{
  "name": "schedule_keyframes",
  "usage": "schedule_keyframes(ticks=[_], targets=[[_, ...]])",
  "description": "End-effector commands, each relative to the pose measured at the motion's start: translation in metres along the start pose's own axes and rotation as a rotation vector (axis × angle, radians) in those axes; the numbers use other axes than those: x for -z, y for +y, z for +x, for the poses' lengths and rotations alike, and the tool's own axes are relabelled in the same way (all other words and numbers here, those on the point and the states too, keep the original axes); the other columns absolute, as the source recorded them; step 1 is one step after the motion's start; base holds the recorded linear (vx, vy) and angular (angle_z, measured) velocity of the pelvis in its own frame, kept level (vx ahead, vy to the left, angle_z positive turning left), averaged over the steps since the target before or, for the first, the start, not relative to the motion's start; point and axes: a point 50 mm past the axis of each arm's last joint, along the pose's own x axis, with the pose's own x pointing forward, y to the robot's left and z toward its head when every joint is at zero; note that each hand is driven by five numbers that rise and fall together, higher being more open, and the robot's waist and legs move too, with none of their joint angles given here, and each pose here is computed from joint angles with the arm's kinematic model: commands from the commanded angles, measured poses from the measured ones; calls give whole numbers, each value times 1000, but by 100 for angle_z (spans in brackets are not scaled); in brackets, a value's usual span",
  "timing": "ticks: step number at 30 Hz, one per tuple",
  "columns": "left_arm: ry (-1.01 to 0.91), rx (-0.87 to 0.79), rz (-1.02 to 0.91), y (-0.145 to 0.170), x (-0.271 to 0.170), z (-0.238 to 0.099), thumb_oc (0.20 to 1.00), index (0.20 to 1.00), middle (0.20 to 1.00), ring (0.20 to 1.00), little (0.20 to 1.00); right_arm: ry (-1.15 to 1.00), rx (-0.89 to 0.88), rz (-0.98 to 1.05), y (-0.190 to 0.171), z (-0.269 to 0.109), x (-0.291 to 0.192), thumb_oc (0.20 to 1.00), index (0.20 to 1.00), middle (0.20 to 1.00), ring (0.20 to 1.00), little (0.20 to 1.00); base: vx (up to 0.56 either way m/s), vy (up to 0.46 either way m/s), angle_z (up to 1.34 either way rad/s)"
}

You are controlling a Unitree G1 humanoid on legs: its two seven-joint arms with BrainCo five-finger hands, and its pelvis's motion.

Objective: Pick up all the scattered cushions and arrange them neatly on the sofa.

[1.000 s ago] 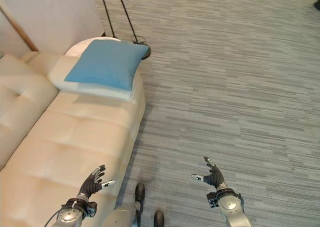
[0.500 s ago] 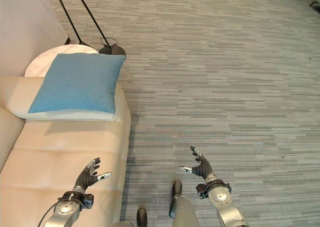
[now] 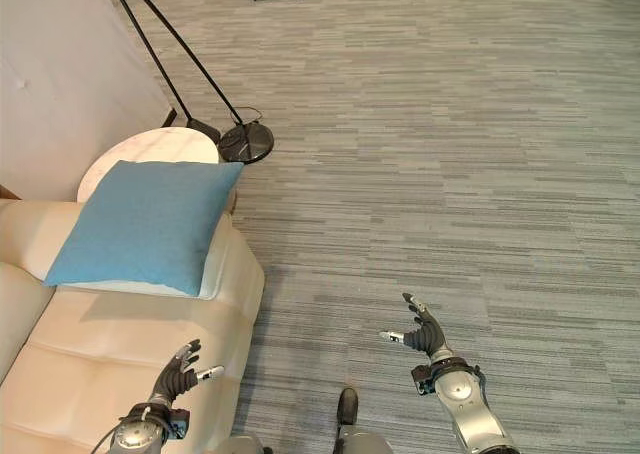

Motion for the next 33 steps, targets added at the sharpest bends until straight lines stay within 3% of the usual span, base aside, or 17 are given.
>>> schedule_keyframes(ticks=[1, 16, 22, 33], targets=[[-25, -87, 43, 18, -5, 3, 1000, 1000, 1000, 1000, 1000, -108, 61, 29, -11, -1, -18, 1000, 1000, 1000, 1000, 1000, 392, 25, 34], [90, -355, -85, 66, 25, -14, 1000, 1000, 1000, 1000, 1000, -94, -17, 48, 16, -2, -15, 1000, 1000, 1000, 1000, 1000, 434, 137, 19], [101, -361, -111, 65, 29, -15, 1000, 1000, 1000, 1000, 1000, -117, -31, 41, 18, -2, -19, 1000, 1000, 1000, 1000, 1000, 250, 17, 100], [-11, -318, -92, 58, -1, 2, 1000, 1000, 1000, 1000, 1000, -68, 30, 71, -1, -8, -4, 1000, 1000, 1000, 1000, 1000, 234, -170, 161]])
